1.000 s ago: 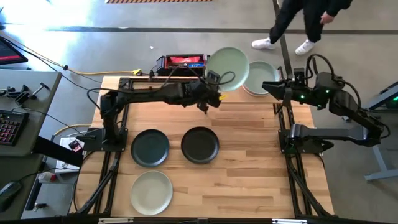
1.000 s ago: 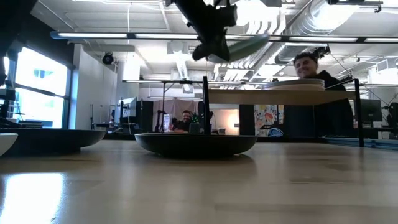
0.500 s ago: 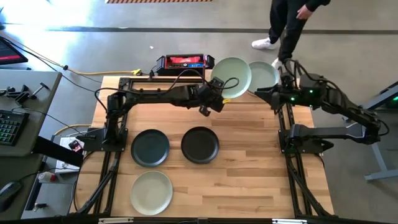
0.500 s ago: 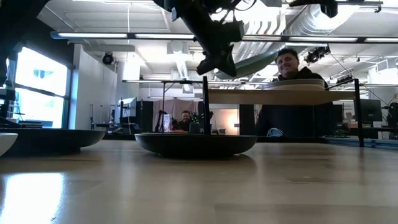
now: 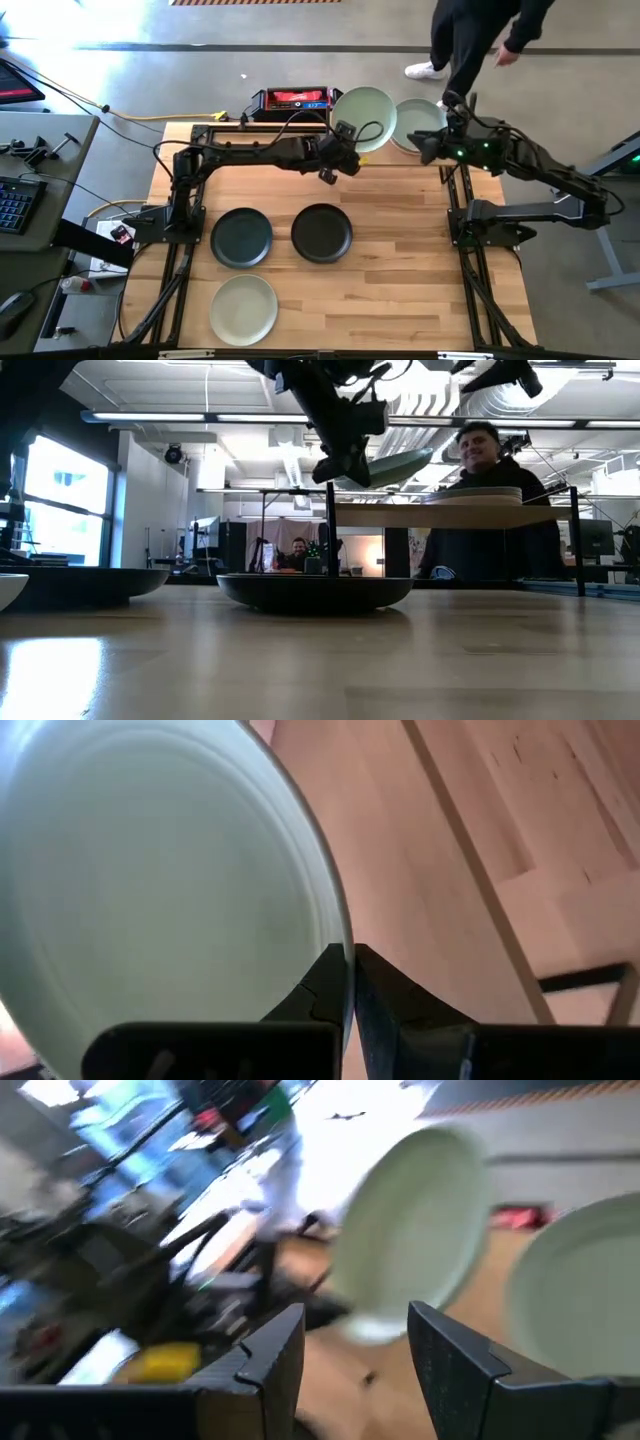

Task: Place and stack plates onto a shelf
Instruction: Put the light green plate on the shelf

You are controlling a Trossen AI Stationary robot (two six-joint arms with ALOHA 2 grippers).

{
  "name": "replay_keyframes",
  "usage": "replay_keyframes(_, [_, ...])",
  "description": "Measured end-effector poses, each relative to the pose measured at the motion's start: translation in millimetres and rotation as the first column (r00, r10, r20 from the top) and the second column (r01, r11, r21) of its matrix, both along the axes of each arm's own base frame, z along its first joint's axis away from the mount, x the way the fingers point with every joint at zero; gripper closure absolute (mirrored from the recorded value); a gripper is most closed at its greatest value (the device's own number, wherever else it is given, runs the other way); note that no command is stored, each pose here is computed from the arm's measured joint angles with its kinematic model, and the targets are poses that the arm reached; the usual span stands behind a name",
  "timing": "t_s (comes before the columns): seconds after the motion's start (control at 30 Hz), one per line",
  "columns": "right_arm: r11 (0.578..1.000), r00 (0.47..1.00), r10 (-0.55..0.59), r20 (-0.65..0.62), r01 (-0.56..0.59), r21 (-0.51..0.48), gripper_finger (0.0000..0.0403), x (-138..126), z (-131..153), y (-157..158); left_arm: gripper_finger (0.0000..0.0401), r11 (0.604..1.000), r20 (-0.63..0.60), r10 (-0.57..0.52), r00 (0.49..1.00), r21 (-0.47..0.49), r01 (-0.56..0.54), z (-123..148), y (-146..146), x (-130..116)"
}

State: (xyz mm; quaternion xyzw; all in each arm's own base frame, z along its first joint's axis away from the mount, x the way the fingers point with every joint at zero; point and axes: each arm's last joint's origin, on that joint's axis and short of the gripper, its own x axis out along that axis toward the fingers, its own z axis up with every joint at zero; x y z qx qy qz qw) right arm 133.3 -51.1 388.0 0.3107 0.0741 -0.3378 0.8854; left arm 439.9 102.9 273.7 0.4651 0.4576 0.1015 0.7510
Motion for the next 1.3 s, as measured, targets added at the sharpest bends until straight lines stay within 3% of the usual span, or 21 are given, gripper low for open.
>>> replay_keyframes(0.17, [0.993,0.993,-0.116,-0.033,0.115,-0.037,0.0242,10,-3,-15,0.0401,0.998,-0.019,0.018,1.000,0.054,-0.017,15,-18,2])
replay_keyframes(0.4, [0.990,0.981,-0.141,-0.136,0.142,-0.007,0.0242,37,-20,-32,0.0401,0.986,-0.096,0.020,0.995,0.164,-0.004,26,-45,2])
replay_keyframes(0.7, [0.988,0.966,-0.144,-0.216,0.151,0.016,0.0248,52,-34,-40,0.0401,0.983,-0.122,0.022,0.992,0.182,0.001,23,-56,1])
replay_keyframes(0.83, [0.987,0.961,-0.148,-0.233,0.157,0.021,0.0280,54,-37,-43,0.0401,0.983,-0.120,0.027,0.992,0.186,-0.004,24,-56,1])
replay_keyframes(1.07, [0.985,0.957,-0.165,-0.239,0.171,0.004,0.0389,54,-36,-43,0.0401,0.982,-0.116,0.028,0.993,0.188,-0.006,24,-56,2])
replay_keyframes(1.3, [0.984,0.955,-0.168,-0.245,0.177,0.014,0.0399,57,-39,-44,0.0400,0.982,-0.117,0.028,0.993,0.188,-0.005,24,-56,1])
